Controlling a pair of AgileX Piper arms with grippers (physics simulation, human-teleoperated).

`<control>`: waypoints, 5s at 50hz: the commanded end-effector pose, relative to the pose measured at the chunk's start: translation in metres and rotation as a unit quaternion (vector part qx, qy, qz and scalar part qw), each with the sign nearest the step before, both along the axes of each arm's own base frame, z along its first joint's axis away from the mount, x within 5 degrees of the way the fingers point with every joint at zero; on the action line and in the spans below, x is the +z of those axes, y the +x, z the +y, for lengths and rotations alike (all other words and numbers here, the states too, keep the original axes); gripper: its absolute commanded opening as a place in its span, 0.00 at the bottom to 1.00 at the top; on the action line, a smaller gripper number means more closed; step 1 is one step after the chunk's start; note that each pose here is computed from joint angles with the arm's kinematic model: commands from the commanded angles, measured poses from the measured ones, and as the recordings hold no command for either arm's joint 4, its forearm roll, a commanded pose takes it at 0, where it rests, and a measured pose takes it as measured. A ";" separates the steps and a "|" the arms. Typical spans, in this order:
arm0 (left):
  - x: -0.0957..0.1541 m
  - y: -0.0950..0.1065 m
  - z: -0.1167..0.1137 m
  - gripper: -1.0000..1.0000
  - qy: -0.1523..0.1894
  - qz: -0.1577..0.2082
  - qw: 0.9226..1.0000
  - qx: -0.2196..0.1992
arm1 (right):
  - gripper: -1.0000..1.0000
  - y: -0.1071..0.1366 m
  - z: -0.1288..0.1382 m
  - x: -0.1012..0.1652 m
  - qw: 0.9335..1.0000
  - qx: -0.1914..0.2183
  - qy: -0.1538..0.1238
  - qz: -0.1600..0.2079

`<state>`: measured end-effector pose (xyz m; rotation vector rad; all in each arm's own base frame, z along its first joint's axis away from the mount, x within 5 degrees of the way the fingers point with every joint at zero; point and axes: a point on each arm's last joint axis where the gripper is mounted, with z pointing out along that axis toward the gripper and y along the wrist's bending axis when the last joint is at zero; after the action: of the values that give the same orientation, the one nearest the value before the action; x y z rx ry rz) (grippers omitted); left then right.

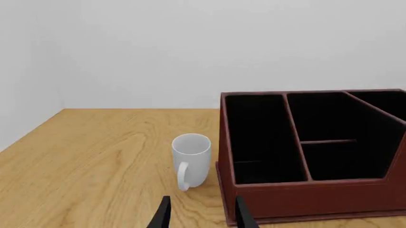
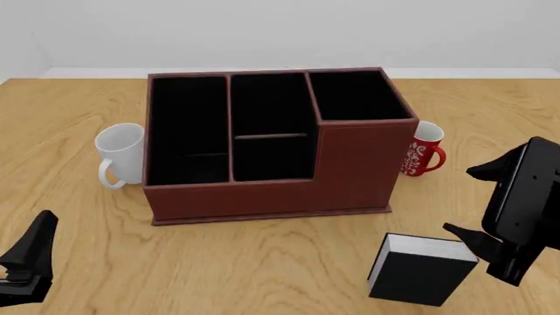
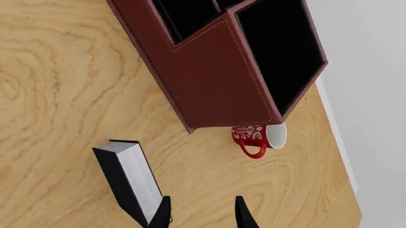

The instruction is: Pick up the book and place it in the right compartment of the caddy.

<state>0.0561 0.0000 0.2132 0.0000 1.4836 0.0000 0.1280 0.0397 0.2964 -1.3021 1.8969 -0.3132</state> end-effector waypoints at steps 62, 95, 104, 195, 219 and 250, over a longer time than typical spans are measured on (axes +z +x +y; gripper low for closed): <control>0.000 0.000 0.000 1.00 0.000 0.000 1.000 0.000 | 1.00 0.014 0.038 -0.040 0.982 0.047 -0.031 0.181; 0.000 0.000 0.000 1.00 0.000 0.000 1.000 0.000 | 1.00 0.025 0.048 -0.084 0.976 0.020 -0.022 0.217; 0.000 0.000 0.000 1.00 0.000 0.000 1.000 0.000 | 0.00 0.025 0.052 -0.083 0.976 0.017 -0.012 0.215; 0.000 0.000 0.000 1.00 0.000 0.000 1.000 0.000 | 0.00 -0.001 0.066 0.213 0.974 0.053 0.218 0.011; 0.000 0.000 0.000 1.00 0.000 0.000 1.000 0.000 | 0.00 0.040 0.080 0.193 0.975 0.020 0.220 -0.004; 0.000 0.000 0.000 1.00 0.000 0.000 1.000 0.000 | 0.00 0.091 0.088 0.176 0.976 -0.019 0.217 -0.023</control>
<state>0.0561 0.0000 0.2132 0.0000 1.4836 0.0000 0.2071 0.1270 0.4735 -0.9978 1.8241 0.0645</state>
